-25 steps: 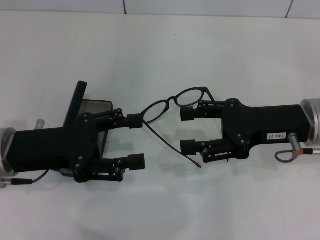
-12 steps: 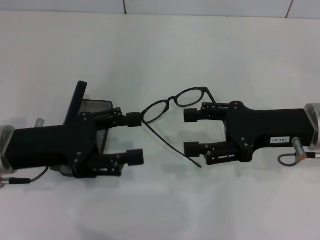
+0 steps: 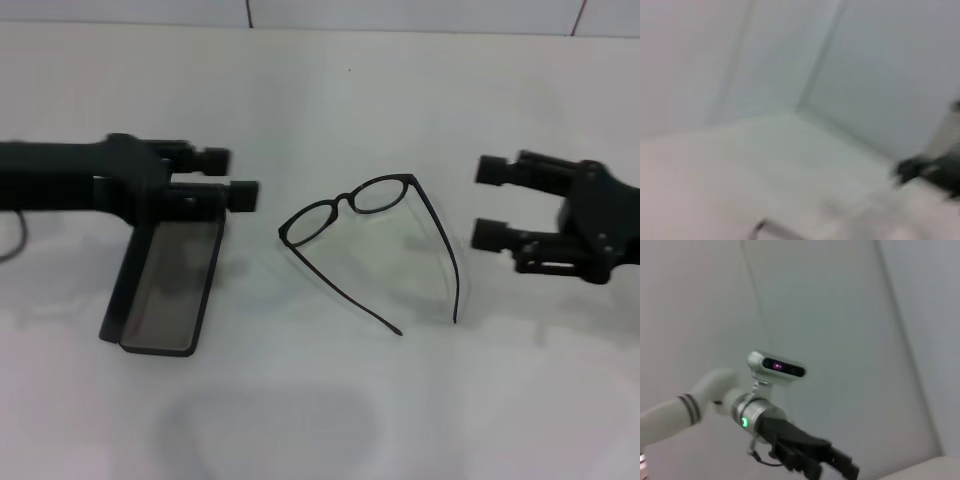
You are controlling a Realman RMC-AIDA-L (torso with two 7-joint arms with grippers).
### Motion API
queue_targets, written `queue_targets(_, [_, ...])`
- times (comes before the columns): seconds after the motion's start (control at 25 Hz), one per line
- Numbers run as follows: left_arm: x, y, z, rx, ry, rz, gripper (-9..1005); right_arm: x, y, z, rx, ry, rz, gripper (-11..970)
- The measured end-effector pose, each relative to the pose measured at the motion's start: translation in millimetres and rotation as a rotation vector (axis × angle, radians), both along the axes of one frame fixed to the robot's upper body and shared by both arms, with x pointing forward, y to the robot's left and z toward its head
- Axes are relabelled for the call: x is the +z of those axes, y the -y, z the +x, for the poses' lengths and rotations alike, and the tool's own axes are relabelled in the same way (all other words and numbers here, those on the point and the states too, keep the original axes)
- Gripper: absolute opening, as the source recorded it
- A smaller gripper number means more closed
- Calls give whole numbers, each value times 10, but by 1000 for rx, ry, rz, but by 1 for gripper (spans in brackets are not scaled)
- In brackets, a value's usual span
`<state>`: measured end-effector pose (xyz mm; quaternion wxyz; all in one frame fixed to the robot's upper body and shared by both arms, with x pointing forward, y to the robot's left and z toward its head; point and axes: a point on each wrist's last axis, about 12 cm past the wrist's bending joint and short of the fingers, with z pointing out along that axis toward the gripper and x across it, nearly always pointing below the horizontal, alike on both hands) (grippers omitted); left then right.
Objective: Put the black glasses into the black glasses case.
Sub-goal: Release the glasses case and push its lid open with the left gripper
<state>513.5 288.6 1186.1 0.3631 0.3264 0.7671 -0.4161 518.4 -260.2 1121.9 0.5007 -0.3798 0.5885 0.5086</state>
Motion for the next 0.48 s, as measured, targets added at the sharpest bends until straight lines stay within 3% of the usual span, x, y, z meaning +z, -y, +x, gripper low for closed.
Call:
queue_targets(0.12, [201,58,57,121,-82,205,738,-21,106,-65,-38,6,20,810])
queue_targets(0.24, [276,114,102,247,-139,427,734,-45,144,-97,-55,9,30,810])
queue_targets(0.48, [236,264,150,338,-196,592,731,-85,148,-115,-63,7,32,810])
